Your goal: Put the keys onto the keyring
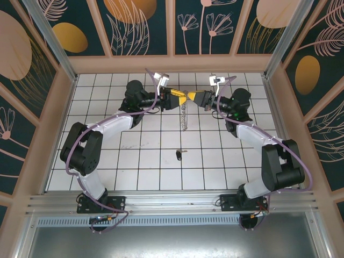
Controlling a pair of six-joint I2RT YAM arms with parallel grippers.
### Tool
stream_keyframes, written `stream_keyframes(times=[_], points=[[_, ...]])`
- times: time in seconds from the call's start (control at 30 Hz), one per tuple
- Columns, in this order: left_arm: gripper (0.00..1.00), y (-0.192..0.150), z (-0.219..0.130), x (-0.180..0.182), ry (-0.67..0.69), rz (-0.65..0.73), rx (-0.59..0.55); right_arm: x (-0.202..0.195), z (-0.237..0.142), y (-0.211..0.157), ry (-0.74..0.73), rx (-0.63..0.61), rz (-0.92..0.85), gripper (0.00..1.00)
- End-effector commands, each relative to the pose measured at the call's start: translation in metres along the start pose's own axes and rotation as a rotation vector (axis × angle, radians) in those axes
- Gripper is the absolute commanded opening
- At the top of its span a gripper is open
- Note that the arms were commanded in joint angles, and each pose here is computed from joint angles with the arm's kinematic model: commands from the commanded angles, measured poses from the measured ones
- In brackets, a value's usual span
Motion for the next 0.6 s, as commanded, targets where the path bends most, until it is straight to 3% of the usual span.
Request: stream_keyframes(times=[0.0,0.17,0.37,0.47,0.57], points=[[0.29,0.008,0.001,-0.006,-0.041,0.045,-0.004,0.010,0.006,0.015,0.041,-0.029,-0.075,0.00],[0.16,0.008,0.001,-0.009,-0.057,0.049,-0.007,0.009,0.007,0.012,0.043,-0.022,-0.070,0.00],[0.06,0.010,0.000,-0.014,-0.077,0.064,-0.018,0.006,0.007,0.010,0.031,-0.018,-0.064,0.00],[0.06,0.010,-0.001,-0.017,-0.089,0.069,-0.024,0.005,0.007,0.009,0.028,-0.016,-0.062,0.00],[0.14,0.010,-0.001,-0.019,-0.094,0.070,-0.030,0.003,0.008,0.008,0.024,-0.012,-0.058,0.00]])
Point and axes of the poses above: each hand's point on the last joint's axis, 136 mm out from that joint toward the fingers, its own z axis out along the fingers, its own x axis along the line the jaws close on, y = z × x, the point moved 6 cm from there along -z, back along the fingers, and after that the axes turned 13 degrees about -z, right-handed, at the moved point
